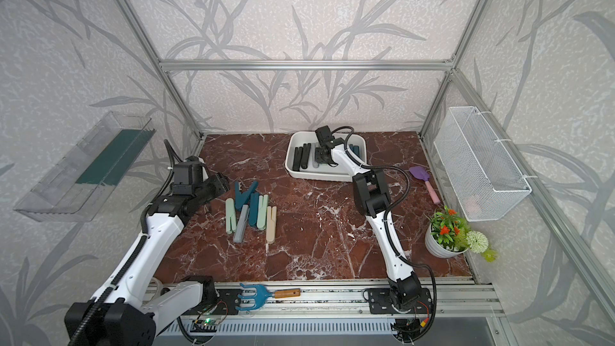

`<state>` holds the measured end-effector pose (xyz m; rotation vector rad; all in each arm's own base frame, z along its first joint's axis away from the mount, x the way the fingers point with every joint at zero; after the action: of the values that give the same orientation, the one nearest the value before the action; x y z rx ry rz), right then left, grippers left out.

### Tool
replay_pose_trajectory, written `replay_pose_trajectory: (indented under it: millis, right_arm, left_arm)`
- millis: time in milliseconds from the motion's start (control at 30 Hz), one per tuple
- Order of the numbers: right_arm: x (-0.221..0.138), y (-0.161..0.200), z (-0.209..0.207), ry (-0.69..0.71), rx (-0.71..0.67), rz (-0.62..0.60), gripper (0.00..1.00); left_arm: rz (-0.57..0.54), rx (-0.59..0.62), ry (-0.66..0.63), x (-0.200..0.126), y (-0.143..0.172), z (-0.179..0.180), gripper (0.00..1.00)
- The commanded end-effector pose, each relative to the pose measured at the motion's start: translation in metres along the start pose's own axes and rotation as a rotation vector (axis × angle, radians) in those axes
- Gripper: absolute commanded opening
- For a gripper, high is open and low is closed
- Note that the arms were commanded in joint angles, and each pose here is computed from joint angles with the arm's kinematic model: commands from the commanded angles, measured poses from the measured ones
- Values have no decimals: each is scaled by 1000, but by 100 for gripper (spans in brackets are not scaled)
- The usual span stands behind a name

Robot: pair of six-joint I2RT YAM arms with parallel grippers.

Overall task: Put the pruning pliers into the storage box
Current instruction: Place the pruning pliers in the storage box.

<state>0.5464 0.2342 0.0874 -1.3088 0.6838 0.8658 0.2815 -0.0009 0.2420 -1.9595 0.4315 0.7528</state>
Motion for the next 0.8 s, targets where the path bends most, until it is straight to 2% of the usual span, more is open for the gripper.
replay_pose_trajectory:
  millis: [0, 233, 400, 533, 767]
  right_arm:
    - [-2, -4, 5, 4, 4, -10, 32]
    - [-13, -11, 5, 26, 2, -37, 45]
    - [-27, -23, 9, 15, -13, -65, 48]
    - [-54, -43, 11, 19, -30, -120, 50]
    - [-126, -66, 16, -8, -50, -220, 52]
  left_arm:
    - [-8, 9, -14, -3, 2, 4, 63]
    - [-3, 12, -13, -3, 3, 4, 63]
    - [-9, 10, -9, -4, 2, 3, 63]
    - [-6, 12, -8, -5, 2, 3, 63]
    - [9, 13, 6, -2, 4, 2, 63]
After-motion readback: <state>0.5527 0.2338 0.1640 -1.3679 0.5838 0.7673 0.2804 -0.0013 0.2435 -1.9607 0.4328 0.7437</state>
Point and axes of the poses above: each gripper's point midway between its finger pads, its own x axis out along the fingers, its own z axis along the line the jaws close on, y = z × x, the point moved 6 cm from there along -x, back along the fingers
